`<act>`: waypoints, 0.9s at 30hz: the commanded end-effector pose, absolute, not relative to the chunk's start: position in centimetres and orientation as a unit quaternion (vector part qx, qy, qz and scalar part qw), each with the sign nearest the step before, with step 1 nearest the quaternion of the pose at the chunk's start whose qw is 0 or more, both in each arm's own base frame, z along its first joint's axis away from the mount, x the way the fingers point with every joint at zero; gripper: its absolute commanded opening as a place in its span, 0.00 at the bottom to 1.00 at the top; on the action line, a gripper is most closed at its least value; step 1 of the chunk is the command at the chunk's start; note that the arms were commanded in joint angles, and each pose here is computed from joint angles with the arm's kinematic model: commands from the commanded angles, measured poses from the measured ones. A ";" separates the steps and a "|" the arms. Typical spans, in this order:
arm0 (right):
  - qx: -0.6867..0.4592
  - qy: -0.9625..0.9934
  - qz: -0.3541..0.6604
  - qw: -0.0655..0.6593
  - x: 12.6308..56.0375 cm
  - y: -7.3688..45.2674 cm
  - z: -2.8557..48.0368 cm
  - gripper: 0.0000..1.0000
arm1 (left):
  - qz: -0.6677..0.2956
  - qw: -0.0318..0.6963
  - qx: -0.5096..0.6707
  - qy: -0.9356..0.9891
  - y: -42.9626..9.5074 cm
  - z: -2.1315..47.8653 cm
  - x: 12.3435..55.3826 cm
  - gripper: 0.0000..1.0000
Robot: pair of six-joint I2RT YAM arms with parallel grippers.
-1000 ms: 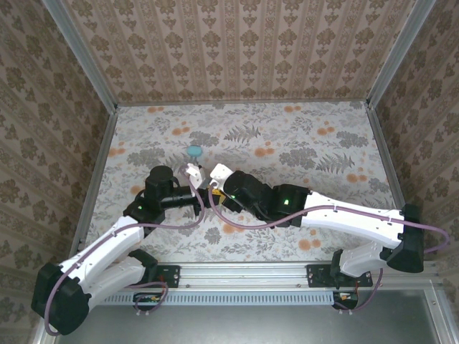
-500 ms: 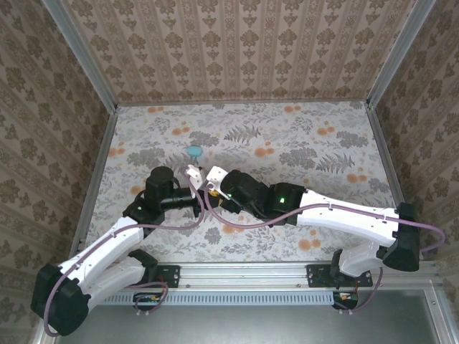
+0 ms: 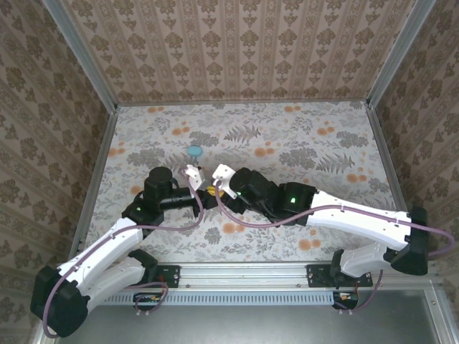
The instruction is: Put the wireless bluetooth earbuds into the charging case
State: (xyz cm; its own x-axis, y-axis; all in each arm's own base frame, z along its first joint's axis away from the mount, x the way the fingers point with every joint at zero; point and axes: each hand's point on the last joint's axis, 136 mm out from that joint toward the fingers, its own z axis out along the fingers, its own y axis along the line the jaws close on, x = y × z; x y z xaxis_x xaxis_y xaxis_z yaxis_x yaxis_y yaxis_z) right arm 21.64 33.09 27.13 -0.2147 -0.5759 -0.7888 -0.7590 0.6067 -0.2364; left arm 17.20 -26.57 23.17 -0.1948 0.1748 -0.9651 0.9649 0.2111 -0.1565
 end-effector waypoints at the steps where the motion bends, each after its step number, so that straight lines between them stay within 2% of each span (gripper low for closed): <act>1: -0.410 0.777 0.162 0.449 21.0 33.0 28.0 0.46 | -0.444 0.469 0.449 0.618 -26.7 24.5 17.1 0.00; 8: -0.375 0.786 0.211 0.444 20.8 32.0 29.0 0.47 | -0.444 0.470 0.449 0.618 -26.6 24.6 17.1 0.00; 16: -0.261 0.814 0.285 0.434 22.4 28.4 29.8 0.46 | -0.442 0.472 0.446 0.618 -26.5 24.5 17.1 0.00; 22: -0.103 0.885 0.253 0.378 25.5 22.6 25.2 0.45 | -0.441 0.474 0.446 0.618 -26.6 24.5 17.2 0.00; 27: 0.053 0.934 0.205 0.287 26.7 16.6 18.6 0.46 | -0.439 0.472 0.447 0.620 -26.6 24.2 17.2 0.00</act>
State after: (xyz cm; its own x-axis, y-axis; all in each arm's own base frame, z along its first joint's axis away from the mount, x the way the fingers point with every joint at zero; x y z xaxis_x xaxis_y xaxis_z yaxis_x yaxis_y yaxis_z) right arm 27.54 19.25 22.88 -0.7252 0.0805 -0.6838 -0.2410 0.9006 0.3617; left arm 17.43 -26.51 23.90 -0.1671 0.1557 -0.9736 0.9662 0.2225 -0.1303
